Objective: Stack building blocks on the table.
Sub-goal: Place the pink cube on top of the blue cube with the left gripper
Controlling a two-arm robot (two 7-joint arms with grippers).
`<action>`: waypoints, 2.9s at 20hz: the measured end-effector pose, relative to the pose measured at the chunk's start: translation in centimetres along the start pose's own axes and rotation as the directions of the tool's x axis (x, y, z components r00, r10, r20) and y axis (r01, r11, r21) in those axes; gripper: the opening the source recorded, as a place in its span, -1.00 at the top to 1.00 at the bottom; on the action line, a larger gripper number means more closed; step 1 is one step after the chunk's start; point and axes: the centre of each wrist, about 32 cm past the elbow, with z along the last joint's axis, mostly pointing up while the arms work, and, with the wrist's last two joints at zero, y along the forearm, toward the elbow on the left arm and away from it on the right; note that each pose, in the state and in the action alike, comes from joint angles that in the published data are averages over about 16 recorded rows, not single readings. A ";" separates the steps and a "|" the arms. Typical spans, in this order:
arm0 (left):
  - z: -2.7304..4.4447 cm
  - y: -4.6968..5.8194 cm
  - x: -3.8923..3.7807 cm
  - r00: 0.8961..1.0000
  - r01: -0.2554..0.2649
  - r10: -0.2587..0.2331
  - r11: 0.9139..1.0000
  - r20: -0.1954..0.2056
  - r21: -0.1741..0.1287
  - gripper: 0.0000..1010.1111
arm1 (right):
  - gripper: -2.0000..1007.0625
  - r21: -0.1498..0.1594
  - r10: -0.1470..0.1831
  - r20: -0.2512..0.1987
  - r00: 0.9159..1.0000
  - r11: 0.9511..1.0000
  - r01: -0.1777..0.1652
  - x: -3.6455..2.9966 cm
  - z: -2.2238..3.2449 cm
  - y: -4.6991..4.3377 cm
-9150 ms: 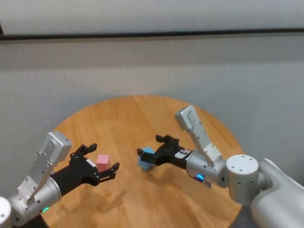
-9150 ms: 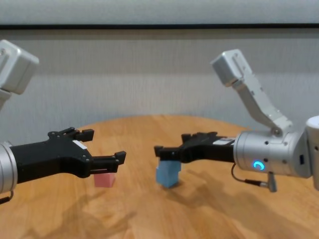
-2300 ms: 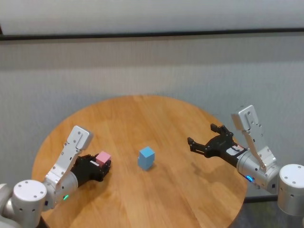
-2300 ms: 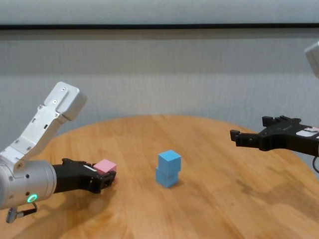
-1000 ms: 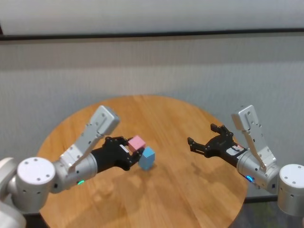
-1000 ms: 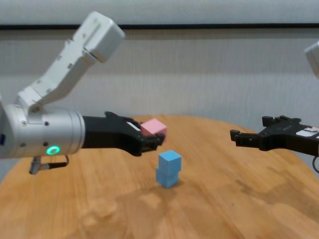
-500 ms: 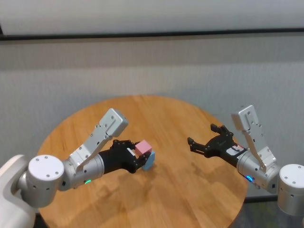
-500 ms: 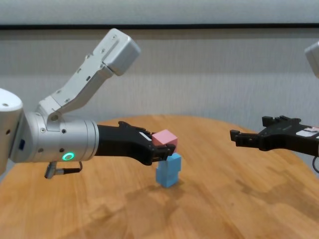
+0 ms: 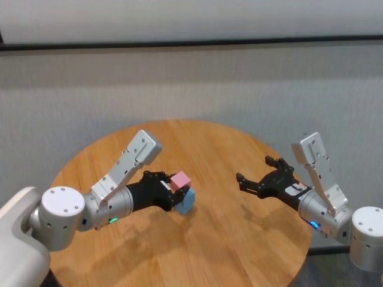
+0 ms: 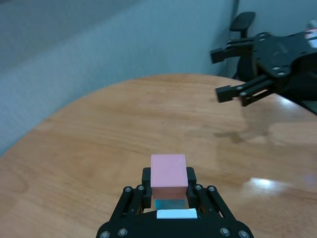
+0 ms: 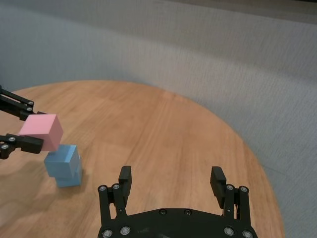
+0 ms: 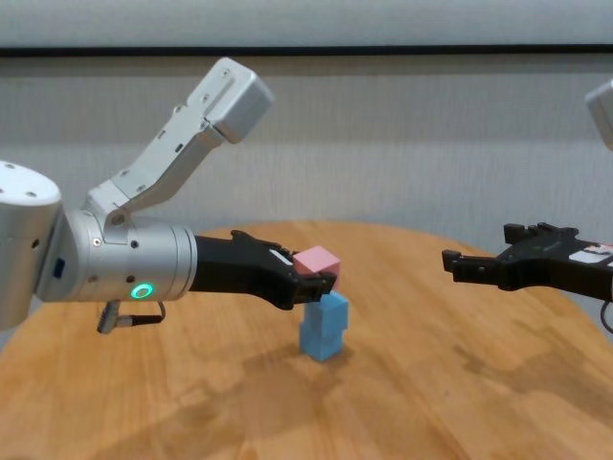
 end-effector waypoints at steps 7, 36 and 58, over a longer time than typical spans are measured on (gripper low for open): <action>0.01 -0.6 0.45 1.000 -0.006 0.006 1.000 -0.012 0.005 0.22 | -0.99 0.000 0.000 0.000 1.000 1.000 0.000 0.00 0.00 0.00; -0.42 -1.5 -0.28 1.000 0.002 -0.002 1.000 -0.023 0.019 0.22 | -0.99 0.000 0.000 0.000 1.000 1.000 0.000 0.00 0.00 0.00; -0.08 -1.9 0.26 0.999 -0.010 0.011 1.000 -0.031 0.018 0.22 | -0.99 0.000 0.000 0.000 1.000 1.000 0.000 0.00 0.00 0.00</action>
